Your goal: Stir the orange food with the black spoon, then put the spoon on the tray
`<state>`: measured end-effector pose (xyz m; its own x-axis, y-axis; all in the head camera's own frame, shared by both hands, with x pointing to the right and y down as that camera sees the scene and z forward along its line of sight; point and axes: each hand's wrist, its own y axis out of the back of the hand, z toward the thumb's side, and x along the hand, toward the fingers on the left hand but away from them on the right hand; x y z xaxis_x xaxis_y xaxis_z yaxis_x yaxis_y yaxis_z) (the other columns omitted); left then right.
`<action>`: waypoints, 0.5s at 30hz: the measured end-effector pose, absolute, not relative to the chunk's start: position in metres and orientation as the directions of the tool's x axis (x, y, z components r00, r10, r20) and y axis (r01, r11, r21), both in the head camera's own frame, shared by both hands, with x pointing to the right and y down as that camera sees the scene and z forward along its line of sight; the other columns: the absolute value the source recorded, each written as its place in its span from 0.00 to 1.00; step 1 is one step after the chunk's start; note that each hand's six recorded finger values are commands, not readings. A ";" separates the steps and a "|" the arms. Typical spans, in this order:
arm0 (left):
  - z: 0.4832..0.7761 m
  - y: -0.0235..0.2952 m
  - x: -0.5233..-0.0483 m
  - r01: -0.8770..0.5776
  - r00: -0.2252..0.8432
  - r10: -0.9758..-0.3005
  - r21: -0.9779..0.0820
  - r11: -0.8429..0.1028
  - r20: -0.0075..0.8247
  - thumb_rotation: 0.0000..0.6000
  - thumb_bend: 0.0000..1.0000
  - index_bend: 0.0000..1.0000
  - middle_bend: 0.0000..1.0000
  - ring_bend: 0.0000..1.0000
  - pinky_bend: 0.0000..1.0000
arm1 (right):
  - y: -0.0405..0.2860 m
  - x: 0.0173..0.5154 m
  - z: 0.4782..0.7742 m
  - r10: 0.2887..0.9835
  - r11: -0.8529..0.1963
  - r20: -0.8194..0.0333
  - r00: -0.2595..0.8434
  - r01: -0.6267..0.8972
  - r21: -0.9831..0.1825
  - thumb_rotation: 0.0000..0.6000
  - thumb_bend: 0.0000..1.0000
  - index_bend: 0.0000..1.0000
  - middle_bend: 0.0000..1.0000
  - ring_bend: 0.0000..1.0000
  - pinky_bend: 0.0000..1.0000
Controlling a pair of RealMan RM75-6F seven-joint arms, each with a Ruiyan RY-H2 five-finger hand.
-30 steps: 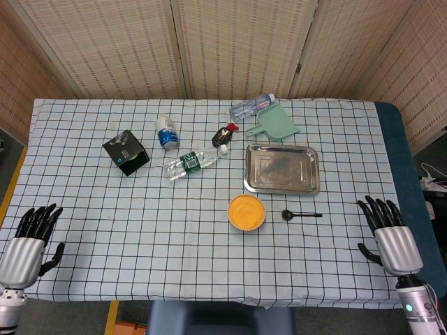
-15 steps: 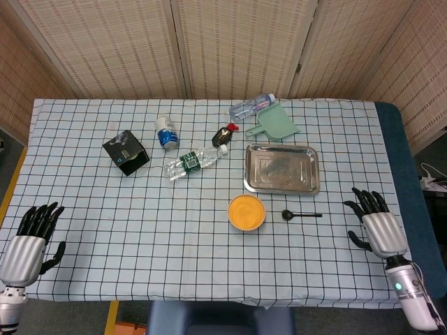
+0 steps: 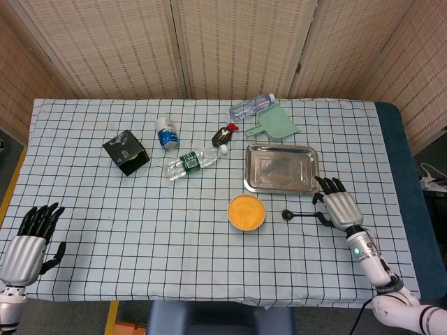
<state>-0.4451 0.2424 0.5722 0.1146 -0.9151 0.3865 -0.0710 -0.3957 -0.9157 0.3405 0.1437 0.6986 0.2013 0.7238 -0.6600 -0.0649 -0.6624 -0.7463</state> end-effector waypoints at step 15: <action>0.572 0.244 -0.445 -0.066 0.106 -0.911 -0.911 -0.406 0.398 1.00 0.46 0.00 0.00 0.00 0.03 | 0.159 0.340 0.732 0.702 -0.685 -0.690 0.177 -0.101 -0.722 1.00 0.36 0.44 0.00 0.00 0.00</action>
<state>-0.4452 0.2438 0.5722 0.1060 -0.9111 0.3984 -0.0656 -0.4062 -0.9114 0.3399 0.1585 0.7321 0.1769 0.7015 -0.6903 -0.1009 -0.6848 -0.7217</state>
